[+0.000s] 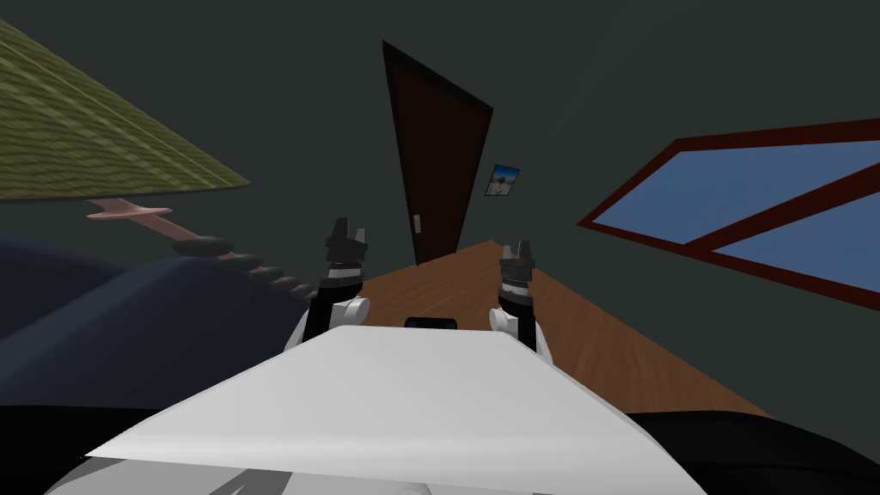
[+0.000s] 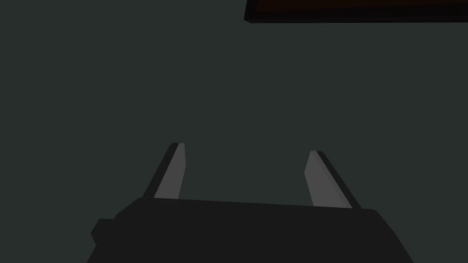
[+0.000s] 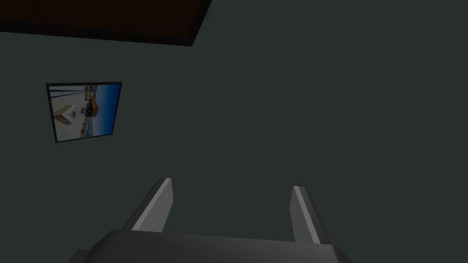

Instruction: Pull the door open

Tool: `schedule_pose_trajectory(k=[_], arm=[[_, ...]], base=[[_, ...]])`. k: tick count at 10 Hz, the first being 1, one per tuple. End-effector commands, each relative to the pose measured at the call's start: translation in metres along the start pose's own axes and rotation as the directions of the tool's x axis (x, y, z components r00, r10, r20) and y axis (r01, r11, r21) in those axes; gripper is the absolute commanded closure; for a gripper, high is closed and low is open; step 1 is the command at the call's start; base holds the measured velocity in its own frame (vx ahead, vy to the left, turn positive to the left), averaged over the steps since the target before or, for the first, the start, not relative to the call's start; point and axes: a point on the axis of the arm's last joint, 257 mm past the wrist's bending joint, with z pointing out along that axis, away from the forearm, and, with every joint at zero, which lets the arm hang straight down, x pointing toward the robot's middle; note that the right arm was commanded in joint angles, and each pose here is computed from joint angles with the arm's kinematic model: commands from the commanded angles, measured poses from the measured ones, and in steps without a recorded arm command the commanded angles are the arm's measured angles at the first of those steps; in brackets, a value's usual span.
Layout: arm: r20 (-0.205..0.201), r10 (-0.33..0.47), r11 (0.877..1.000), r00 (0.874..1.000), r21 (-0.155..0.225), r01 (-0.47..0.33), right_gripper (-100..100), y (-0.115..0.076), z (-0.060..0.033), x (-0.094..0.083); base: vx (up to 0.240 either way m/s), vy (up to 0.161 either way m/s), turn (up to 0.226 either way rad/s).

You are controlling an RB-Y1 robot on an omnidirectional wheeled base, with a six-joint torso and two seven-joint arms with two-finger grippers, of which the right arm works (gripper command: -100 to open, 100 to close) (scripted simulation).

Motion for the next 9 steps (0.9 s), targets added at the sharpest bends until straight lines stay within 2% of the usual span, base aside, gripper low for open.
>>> schedule_pose_trajectory(k=[1,6,9], arm=[[-0.022,-0.024,1.000,0.999,0.014,0.025,-100,-0.012,0.0005,0.009],[-0.071,-0.075,0.996,0.995,0.039,0.078,-100,-0.037,0.0011,0.030],[-0.120,-0.121,0.990,0.985,0.056,0.128,-100,-0.058,0.0010,0.049]], base=[[0.075,0.021,-0.050],[0.138,0.050,-0.034],[0.122,0.060,-0.050]])
